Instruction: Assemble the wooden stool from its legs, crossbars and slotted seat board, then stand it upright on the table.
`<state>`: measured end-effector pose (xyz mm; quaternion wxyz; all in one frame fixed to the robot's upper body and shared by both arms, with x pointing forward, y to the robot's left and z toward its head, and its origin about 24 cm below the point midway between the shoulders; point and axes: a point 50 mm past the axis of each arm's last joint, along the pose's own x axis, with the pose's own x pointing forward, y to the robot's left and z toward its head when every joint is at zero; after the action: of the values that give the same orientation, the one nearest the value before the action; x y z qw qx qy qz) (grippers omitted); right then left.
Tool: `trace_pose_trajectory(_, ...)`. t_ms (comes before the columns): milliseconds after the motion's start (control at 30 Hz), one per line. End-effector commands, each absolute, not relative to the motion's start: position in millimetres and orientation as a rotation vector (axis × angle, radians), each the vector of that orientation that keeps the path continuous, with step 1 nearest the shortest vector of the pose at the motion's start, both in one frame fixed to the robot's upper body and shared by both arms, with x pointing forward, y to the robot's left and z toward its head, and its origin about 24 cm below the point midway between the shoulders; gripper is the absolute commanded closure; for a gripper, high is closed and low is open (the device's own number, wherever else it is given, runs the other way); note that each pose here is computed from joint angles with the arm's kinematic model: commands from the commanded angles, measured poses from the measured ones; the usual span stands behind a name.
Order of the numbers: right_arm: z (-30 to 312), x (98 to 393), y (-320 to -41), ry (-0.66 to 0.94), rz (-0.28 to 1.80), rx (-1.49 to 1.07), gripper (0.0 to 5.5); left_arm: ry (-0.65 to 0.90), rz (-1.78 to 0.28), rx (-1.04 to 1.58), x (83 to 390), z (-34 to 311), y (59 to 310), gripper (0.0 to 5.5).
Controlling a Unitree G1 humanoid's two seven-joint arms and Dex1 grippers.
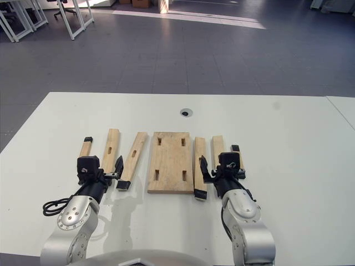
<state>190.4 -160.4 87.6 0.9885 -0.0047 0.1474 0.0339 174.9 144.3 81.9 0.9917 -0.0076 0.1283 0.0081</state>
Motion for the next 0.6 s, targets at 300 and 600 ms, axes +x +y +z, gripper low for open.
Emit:
trace_pose_trajectory(300,87,190,-164,0.309,0.073,-0.017,1.51,0.253,0.010,-0.027,173,81,141,1.17)
trace_pose_trajectory(600,94,200,-178,0.264,0.087,-0.019,1.51,0.250,0.016,-0.025,173,81,141,1.17)
